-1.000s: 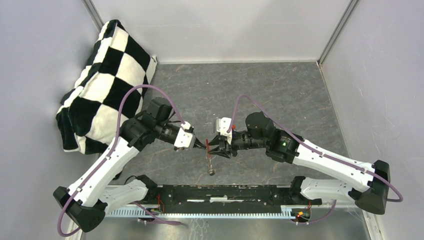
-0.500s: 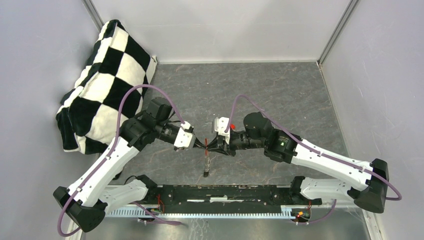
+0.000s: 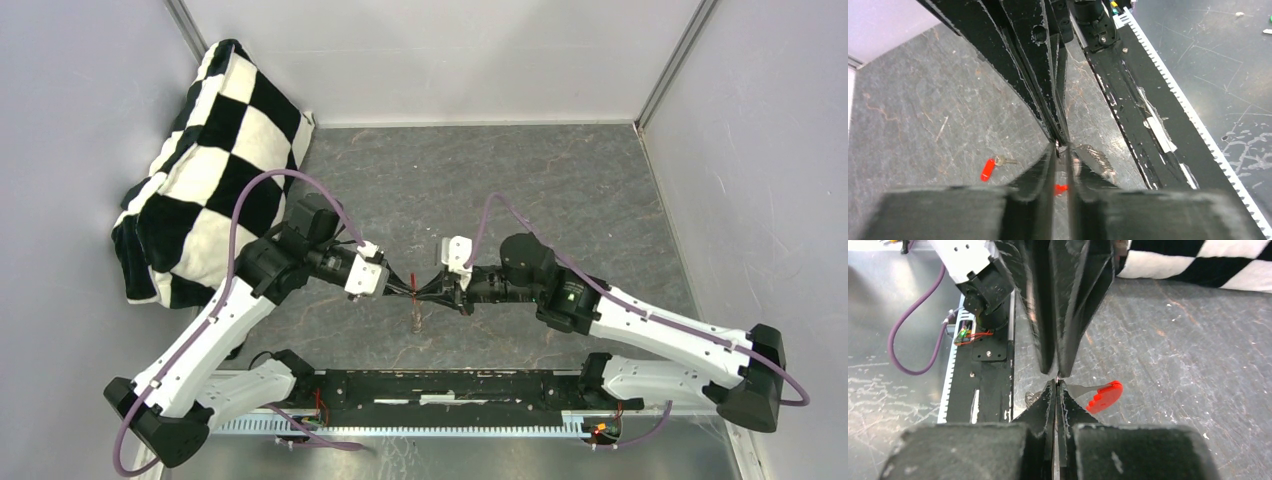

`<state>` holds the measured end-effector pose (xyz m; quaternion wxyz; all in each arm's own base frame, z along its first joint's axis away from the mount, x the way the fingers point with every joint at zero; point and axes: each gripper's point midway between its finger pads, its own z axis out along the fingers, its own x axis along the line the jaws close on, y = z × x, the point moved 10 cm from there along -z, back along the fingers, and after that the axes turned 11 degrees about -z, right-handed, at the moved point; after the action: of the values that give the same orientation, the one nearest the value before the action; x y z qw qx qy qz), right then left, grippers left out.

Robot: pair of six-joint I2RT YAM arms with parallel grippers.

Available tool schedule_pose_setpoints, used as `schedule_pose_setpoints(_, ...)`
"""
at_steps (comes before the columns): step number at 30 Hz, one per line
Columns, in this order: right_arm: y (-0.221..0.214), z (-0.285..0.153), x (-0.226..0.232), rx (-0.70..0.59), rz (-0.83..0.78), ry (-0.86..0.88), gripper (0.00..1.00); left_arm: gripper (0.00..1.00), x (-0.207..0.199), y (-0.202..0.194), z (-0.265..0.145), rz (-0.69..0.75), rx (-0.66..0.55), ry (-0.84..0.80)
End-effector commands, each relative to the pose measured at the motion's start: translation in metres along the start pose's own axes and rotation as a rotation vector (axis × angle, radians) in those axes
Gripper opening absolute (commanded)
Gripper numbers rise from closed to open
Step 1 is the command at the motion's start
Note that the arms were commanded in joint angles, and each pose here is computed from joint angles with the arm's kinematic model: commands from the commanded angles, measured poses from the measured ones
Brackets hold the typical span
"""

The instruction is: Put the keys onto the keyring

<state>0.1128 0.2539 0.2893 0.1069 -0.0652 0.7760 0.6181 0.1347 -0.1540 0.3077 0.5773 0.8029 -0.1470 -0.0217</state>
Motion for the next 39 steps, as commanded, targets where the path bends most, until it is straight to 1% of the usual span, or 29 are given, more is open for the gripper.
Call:
schedule_pose_setpoints(1, 0.013, -0.010, 0.000, -0.186, -0.024, -0.092, 0.00, 0.30, -0.005, 0.020, -0.002, -0.022, -0.104, 0.008)
schedule_pose_setpoints(2, 0.013, -0.012, 0.002, -0.222, -0.028, -0.095, 0.00, 0.42, -0.006, 0.020, -0.003, -0.059, -0.109, 0.026)
schedule_pose_setpoints(3, 0.011, -0.014, 0.004, -0.249, -0.025, -0.099, 0.00, 0.46, -0.006, 0.020, -0.004, -0.067, -0.114, 0.049)
schedule_pose_setpoints(5, 0.012, -0.019, 0.007, -0.305, -0.039, -0.117, 0.01, 0.49, -0.010, 0.018, -0.004, -0.084, -0.122, 0.078)
schedule_pose_setpoints(8, 0.012, -0.024, 0.012, -0.378, -0.025, -0.121, 0.00, 0.49, -0.015, 0.014, -0.004, -0.109, -0.138, 0.088)
schedule_pose_setpoints(14, 0.012, -0.024, 0.016, -0.462, 0.004, -0.105, 0.01, 0.44, -0.017, 0.001, 0.003, -0.188, -0.138, 0.061)
schedule_pose_setpoints(18, 0.011, -0.022, 0.019, -0.489, 0.024, -0.079, 0.01, 0.43, -0.014, -0.001, 0.005, -0.201, -0.147, 0.065)
schedule_pose_setpoints(25, 0.009, -0.019, 0.019, -0.482, 0.021, -0.071, 0.01, 0.38, -0.013, 0.006, 0.005, -0.192, -0.179, 0.054)
schedule_pose_setpoints(32, 0.006, -0.016, 0.017, -0.459, 0.022, -0.077, 0.01, 0.36, -0.021, 0.009, 0.007, -0.199, -0.214, -0.041)
schedule_pose_setpoints(33, 0.006, -0.016, 0.017, -0.459, 0.022, -0.078, 0.00, 0.34, -0.021, 0.009, 0.007, -0.198, -0.212, -0.048)
schedule_pose_setpoints(35, 0.007, -0.016, 0.017, -0.461, 0.021, -0.084, 0.01, 0.28, -0.021, 0.007, 0.007, -0.199, -0.206, -0.051)
schedule_pose_setpoints(37, 0.007, -0.016, 0.017, -0.465, 0.024, -0.085, 0.01, 0.17, -0.020, 0.005, 0.008, -0.202, -0.199, -0.047)
schedule_pose_setpoints(39, 0.007, -0.016, 0.017, -0.468, 0.028, -0.084, 0.01, 0.09, -0.018, 0.003, 0.008, -0.201, -0.190, -0.032)
